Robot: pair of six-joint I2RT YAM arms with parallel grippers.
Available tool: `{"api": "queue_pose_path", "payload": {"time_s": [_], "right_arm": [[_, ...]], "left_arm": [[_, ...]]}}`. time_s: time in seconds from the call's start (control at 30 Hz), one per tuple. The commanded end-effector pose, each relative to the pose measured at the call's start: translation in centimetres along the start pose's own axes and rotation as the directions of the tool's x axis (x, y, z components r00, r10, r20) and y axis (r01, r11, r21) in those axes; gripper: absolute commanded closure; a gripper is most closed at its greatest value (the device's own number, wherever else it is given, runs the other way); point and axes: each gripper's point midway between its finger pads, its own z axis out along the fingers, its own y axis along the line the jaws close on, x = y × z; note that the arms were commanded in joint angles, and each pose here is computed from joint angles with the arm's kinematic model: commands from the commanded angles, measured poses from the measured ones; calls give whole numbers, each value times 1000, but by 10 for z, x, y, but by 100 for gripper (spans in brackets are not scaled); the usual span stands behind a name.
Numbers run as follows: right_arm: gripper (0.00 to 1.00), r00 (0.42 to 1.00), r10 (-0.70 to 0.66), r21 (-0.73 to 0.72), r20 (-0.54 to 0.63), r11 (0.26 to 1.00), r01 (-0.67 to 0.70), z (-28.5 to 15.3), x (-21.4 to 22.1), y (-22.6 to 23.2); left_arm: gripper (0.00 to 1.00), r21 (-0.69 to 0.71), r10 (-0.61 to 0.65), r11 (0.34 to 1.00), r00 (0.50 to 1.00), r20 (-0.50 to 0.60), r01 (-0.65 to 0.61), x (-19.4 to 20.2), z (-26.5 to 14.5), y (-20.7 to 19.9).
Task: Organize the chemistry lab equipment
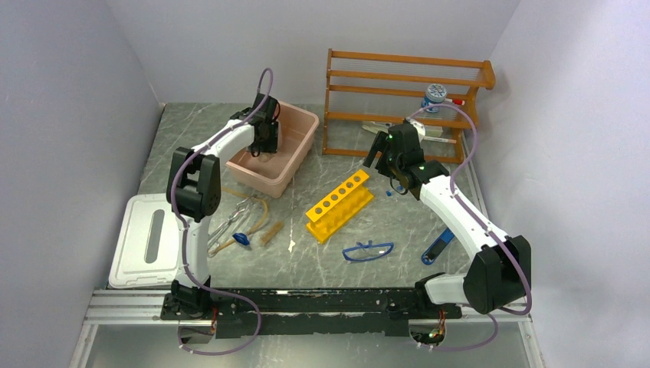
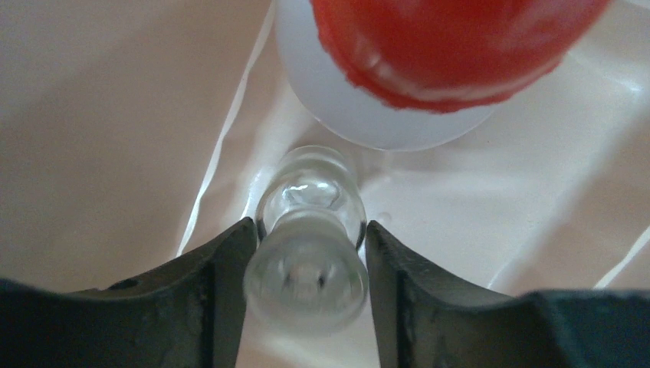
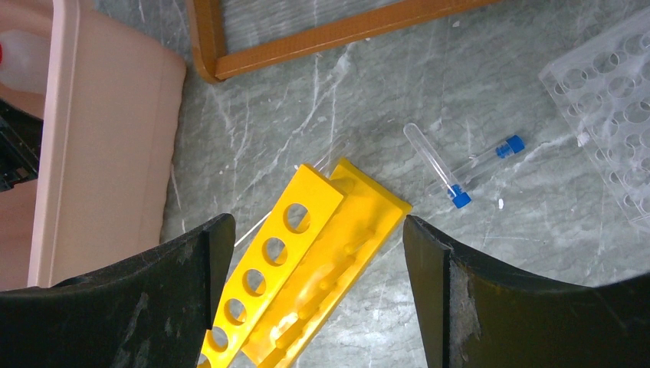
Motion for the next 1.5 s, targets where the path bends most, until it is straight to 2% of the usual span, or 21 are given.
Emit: {"api": "queue_pose_path", "payload": {"time_s": [0.0,0.3,0.57,0.67,0.73,0.8,0.97,1.1,1.27,1.47], "right_arm": [[16,998,-10,28,64,1000,8,-2,-21,-2],[16,996,-16,20,83,1000,14,-2,-32,0],[16,997,-36,0,69,999,36,3,-32,5],[16,996,-45,-6,72,999,46,3,-36,9],[16,996,-47,-12,78,999,48,1,-39,10],[17,996,-46,-18,81,999,48,-1,-41,12],[20,995,-48,-35,85,998,51,-9,-40,12],[26,995,-48,-49,85,997,52,-11,-38,12],[29,998,-24,-57,64,998,28,-14,-30,12],[35,999,10,-89,35,996,-7,-22,-15,10]], "left_arm": [[35,-14,-21,1000,998,66,22,-22,-5,5],[28,37,-37,999,991,131,33,-54,-47,2],[21,21,-34,999,964,264,30,-88,-123,24],[20,39,-29,999,953,302,18,-92,-152,29],[21,2,-16,1000,950,311,16,-87,-165,41],[27,-29,-27,999,951,309,38,-75,-173,59],[39,52,-119,993,951,286,108,-35,-198,77],[39,149,-150,981,966,209,120,17,-205,67],[39,211,-170,966,982,76,151,90,-189,58],[60,334,-175,927,984,-15,170,138,-178,36]]}}
